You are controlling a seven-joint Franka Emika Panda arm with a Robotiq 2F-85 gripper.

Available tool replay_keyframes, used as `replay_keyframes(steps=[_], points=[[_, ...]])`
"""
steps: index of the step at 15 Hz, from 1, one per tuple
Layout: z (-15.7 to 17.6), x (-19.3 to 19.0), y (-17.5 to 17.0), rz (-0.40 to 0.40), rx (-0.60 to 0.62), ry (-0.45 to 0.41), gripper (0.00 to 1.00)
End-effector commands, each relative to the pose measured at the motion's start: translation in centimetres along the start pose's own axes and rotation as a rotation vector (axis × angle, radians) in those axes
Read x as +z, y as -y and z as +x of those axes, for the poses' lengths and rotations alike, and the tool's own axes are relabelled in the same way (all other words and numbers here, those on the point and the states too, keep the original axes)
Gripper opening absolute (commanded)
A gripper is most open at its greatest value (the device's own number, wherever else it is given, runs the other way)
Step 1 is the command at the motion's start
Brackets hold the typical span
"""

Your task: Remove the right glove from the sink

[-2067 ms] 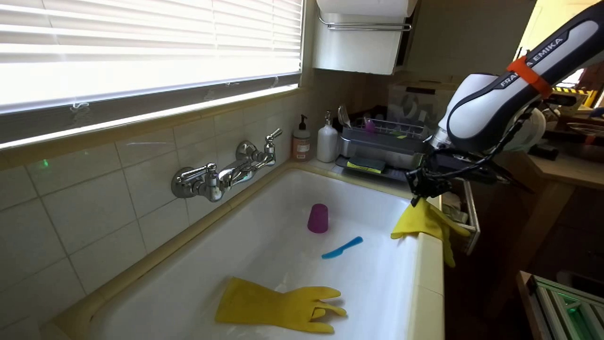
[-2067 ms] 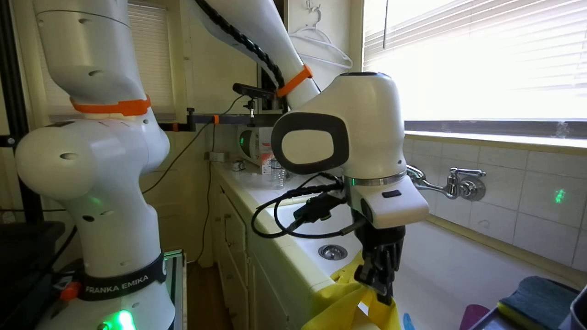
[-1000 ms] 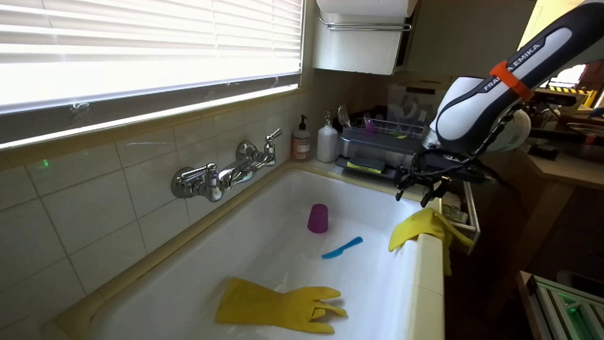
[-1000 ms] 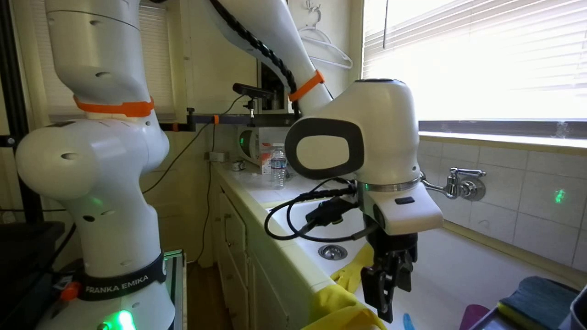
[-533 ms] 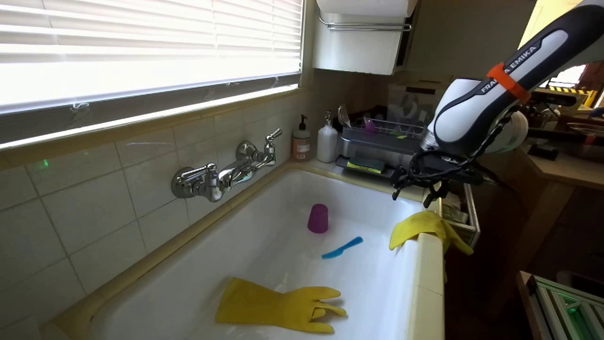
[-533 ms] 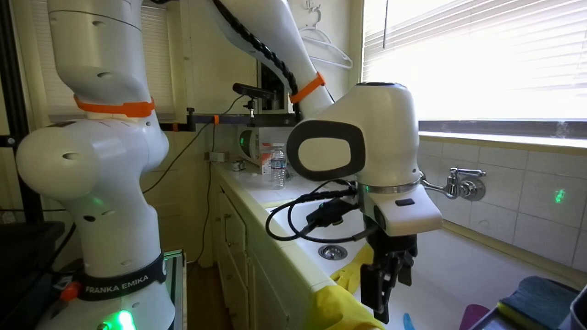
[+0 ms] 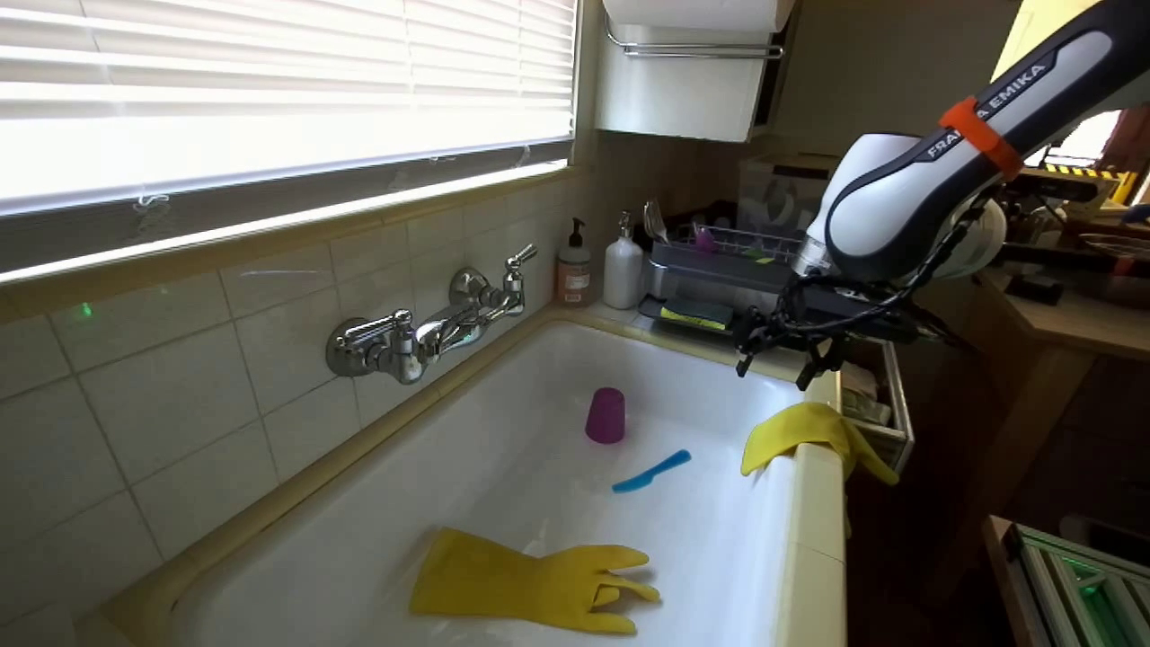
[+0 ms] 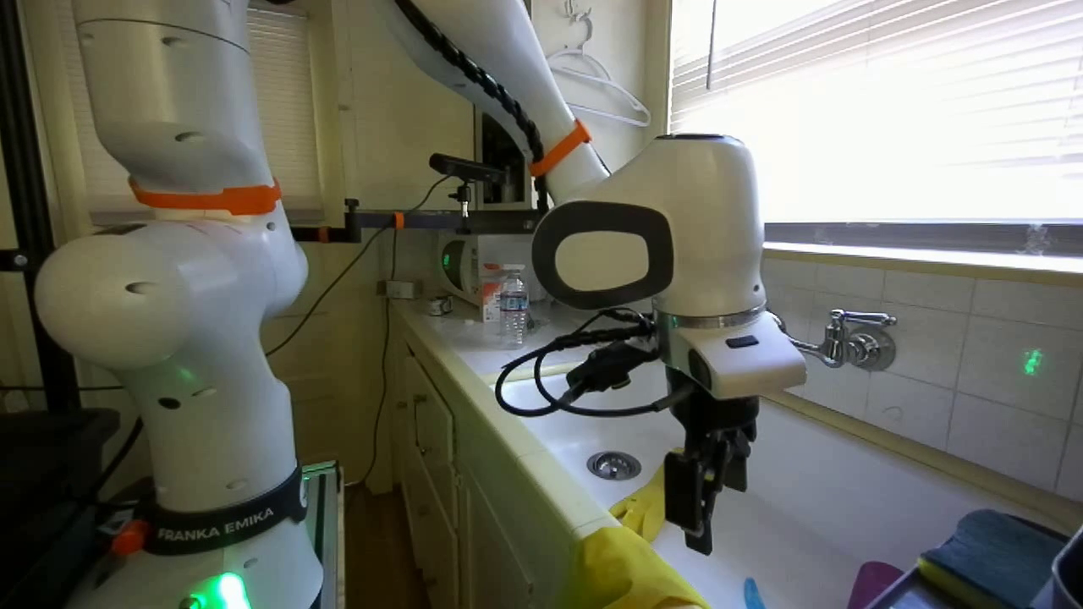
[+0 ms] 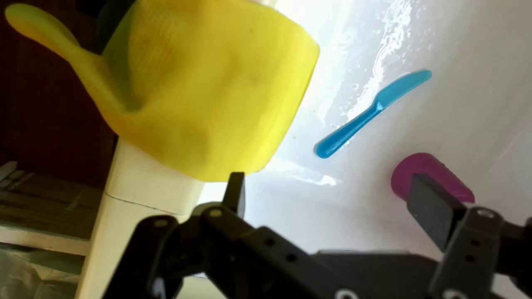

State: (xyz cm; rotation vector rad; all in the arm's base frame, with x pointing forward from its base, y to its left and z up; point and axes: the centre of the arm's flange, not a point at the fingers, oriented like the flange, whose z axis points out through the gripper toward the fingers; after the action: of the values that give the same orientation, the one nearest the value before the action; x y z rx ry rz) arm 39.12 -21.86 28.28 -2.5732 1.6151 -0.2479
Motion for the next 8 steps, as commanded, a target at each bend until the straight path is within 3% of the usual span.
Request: replay_keyframes(steps=[1,8], points=[[-1.2,-1.7,2.0,0.01,-0.055,0.035,1.0],[-4.4,-1.4,9.2,0.027,-0.258,0.035,1.0]])
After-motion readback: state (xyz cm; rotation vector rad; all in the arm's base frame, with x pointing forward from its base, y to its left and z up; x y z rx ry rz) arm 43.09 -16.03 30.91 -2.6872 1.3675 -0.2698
